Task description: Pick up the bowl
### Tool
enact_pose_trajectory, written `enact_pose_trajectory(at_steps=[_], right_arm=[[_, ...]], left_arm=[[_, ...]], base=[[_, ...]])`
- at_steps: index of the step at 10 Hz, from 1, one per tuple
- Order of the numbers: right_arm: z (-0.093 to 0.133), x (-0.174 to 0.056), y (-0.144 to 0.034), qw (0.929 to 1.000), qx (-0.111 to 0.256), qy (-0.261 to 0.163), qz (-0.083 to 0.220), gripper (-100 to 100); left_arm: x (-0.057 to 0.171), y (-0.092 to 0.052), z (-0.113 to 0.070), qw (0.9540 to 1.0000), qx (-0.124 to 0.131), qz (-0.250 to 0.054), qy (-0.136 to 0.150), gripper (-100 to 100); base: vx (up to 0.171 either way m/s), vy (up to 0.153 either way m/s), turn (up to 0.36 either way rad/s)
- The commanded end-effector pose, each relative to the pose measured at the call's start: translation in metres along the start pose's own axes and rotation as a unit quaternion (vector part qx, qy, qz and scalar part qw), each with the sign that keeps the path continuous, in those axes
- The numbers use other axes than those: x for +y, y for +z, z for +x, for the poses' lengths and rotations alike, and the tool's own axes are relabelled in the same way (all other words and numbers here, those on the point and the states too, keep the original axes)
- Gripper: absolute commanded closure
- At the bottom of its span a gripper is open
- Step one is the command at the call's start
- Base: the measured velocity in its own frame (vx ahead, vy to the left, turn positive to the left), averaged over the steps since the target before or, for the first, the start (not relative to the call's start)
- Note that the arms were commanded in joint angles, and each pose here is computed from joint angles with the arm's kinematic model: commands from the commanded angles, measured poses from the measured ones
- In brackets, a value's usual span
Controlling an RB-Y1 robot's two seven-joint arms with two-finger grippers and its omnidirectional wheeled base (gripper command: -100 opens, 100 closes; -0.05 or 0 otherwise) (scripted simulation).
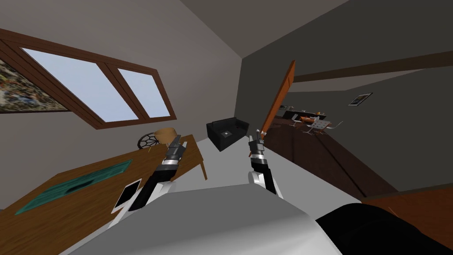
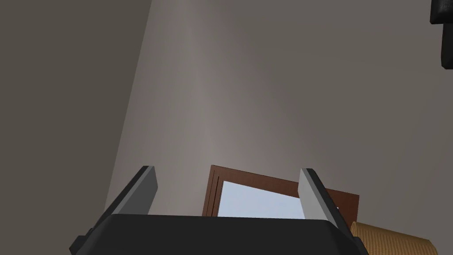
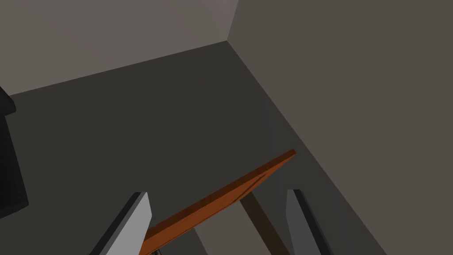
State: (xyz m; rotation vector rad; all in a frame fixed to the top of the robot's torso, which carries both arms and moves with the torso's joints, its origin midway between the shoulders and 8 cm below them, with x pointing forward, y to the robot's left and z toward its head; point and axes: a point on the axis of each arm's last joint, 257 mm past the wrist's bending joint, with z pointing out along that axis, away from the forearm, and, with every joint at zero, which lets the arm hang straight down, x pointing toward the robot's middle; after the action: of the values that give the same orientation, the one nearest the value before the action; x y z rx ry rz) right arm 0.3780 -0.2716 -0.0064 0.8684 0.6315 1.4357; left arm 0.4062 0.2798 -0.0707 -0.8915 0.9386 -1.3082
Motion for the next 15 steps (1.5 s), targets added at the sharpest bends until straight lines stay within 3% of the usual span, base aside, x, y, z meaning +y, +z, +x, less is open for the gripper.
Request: enact_pose_trajectory(at_steps=[1,4,8,12,15], right_arm=[[0.000,0.000,0.000,1.0000,0.000,0.000,0.000,0],[0.000,0.000,0.000,1.0000,0.000,0.000,0.000,0],[0.000,0.000,0.000,1.0000,0.000,0.000,0.000,0],[0.000,0.000,0.000,1.0000,0.000,0.000,0.000,0],[0.000,0.000,0.000,1.0000,0.000,0.000,0.000,0]], left_arm=[[0.021,0.003,0.001,0.9994,0.009,-0.032,-0.009,-100],[0.043,0.004,0.002,0.9976,0.014,-0.066,-0.015,-100],[0.080,0.005,0.004,0.9919,0.022,-0.123,-0.023,-100],[0.119,0.002,0.003,0.9822,0.028,-0.184,-0.028,-100],[0.153,-0.002,-0.001,0.9707,0.031,-0.236,-0.031,-100]], base=[[-0.072,-0.064,-0.129],[-0.055,-0.044,-0.051],[-0.043,-0.024,-0.061],[-0.040,-0.018,-0.060],[-0.037,-0.002,-0.062]])
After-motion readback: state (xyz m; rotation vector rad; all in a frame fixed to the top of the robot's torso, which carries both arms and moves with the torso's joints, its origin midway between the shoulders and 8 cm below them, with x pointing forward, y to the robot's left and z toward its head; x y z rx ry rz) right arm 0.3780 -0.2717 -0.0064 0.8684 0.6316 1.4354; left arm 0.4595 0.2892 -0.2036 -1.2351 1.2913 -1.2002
